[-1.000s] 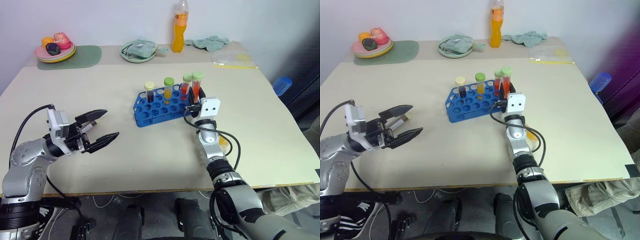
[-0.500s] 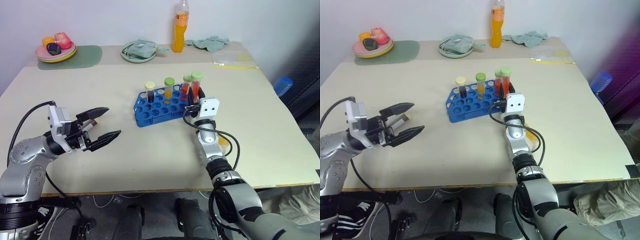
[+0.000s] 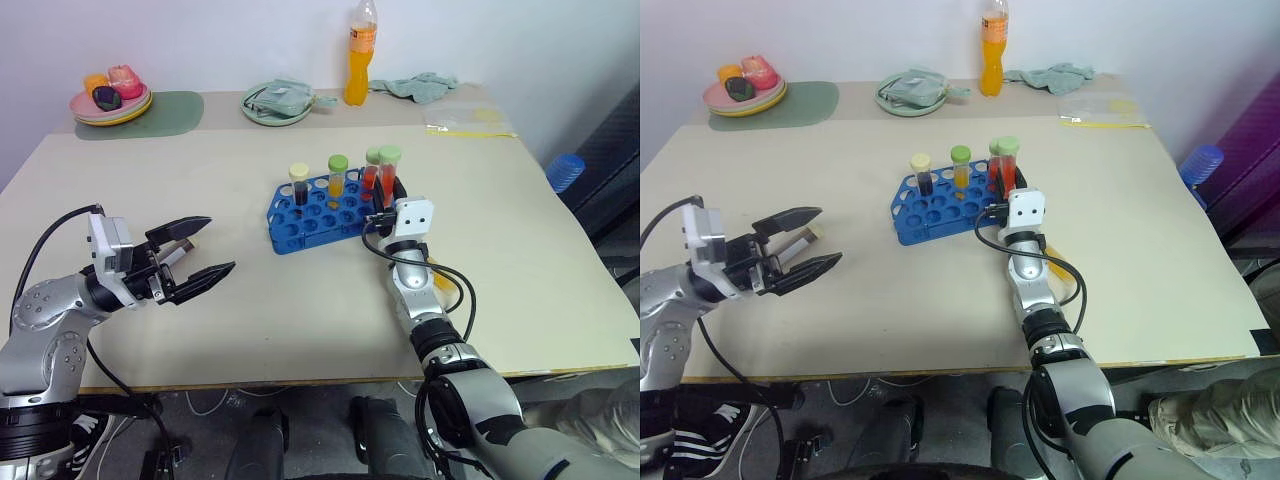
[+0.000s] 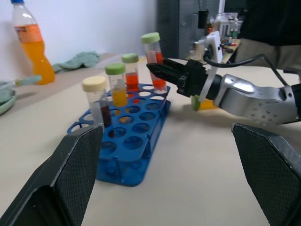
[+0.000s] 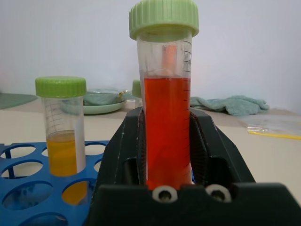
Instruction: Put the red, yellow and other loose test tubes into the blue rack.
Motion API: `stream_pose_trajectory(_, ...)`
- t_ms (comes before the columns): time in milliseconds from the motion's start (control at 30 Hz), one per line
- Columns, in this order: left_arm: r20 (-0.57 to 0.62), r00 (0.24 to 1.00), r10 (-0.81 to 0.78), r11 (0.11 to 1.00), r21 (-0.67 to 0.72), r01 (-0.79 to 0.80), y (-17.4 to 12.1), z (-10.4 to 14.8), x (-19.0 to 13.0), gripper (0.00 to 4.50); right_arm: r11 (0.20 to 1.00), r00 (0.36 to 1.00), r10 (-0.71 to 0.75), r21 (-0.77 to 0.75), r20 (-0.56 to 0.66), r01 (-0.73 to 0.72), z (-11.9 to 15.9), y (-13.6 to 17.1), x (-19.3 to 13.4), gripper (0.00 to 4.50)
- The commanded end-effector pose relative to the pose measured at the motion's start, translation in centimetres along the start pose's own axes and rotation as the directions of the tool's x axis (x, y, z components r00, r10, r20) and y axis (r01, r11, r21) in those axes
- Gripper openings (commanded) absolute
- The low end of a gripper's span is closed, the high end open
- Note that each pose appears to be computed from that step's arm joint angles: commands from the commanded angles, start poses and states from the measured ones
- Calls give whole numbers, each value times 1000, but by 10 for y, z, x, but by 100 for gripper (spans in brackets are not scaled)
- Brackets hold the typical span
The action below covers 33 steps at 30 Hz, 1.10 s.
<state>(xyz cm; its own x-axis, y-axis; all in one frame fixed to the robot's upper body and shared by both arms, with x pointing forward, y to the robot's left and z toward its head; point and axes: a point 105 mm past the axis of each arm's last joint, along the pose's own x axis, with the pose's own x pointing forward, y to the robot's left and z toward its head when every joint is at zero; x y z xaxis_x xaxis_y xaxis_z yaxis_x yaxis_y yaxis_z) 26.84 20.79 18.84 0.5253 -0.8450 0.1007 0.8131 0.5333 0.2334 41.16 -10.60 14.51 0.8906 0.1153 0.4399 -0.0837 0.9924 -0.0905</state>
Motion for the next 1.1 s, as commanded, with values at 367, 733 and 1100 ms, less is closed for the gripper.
stream_pose_trajectory(367,22,1000,6,999,46,-7,0,9,-3,450,1000,1000,-26,-10,-14,26,-3,-2,5,77)
stream_pose_trajectory(733,21,1000,5,999,46,-6,1,9,-3,450,1000,1000,-14,-5,-10,14,-5,-3,-1,440)
stream_pose_trajectory(1100,28,1000,3,999,47,-4,-2,11,2,450,993,999,16,-117,-48,-22,5,-21,10,440)
